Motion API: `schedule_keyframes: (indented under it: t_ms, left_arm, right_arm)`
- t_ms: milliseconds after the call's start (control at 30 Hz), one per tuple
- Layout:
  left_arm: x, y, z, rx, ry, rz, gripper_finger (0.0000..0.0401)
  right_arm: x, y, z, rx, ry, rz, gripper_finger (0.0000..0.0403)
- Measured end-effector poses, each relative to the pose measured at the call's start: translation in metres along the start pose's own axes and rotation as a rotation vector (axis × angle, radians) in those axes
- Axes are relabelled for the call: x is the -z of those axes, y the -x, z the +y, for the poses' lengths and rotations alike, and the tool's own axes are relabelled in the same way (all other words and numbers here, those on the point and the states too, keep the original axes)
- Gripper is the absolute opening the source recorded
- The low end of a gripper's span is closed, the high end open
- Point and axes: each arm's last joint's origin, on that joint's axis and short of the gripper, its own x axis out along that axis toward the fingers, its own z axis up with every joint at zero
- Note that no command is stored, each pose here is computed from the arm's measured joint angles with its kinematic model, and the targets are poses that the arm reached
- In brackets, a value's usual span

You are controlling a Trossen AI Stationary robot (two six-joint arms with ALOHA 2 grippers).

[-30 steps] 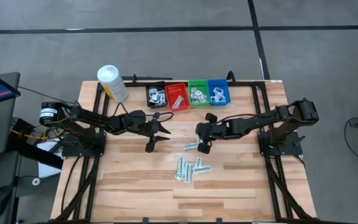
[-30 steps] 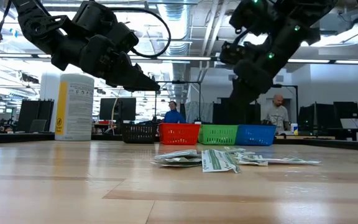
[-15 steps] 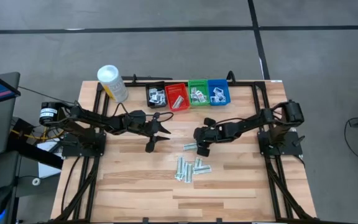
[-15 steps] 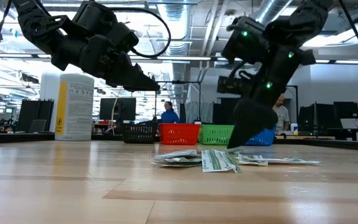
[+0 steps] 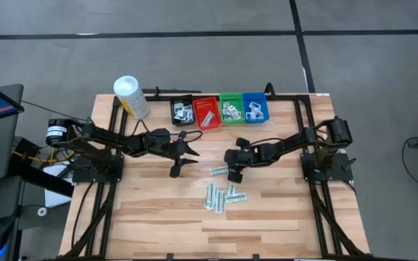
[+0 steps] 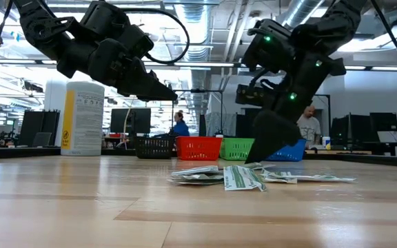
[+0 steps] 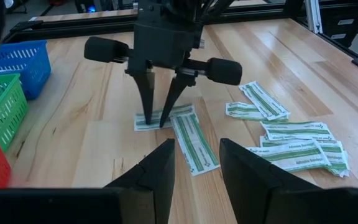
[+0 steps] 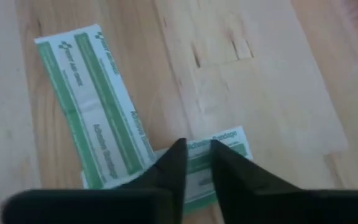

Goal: Pick & Place First Aid Supplies
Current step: Put the green bandage pack into the red bin

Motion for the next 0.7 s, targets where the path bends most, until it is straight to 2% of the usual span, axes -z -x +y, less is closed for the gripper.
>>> schedule_keyframes:
  t_ms: [100,167,467,700]
  left_arm:
    - [0.000,0.000,0.000,0.000,0.000,0.000,0.0127]
    - [0.000,0.000,0.000,0.000,0.000,0.000,0.0127]
    - [0.000,0.000,0.000,0.000,0.000,0.000,0.0127]
    - [0.000,0.000,0.000,0.000,0.000,0.000,0.0127]
  right_arm:
    - [0.001,0.002,-0.001,0.001,0.004,0.003,0.0023]
    - [0.001,0.002,-0.001,0.003,0.008,0.007,0.0007]
    - [-0.005,0.007,-0.002,0.006,0.001,-0.011,0.0002]
    - [-0.019,0.029,-0.002,-0.015,0.017,-0.072,0.0043]
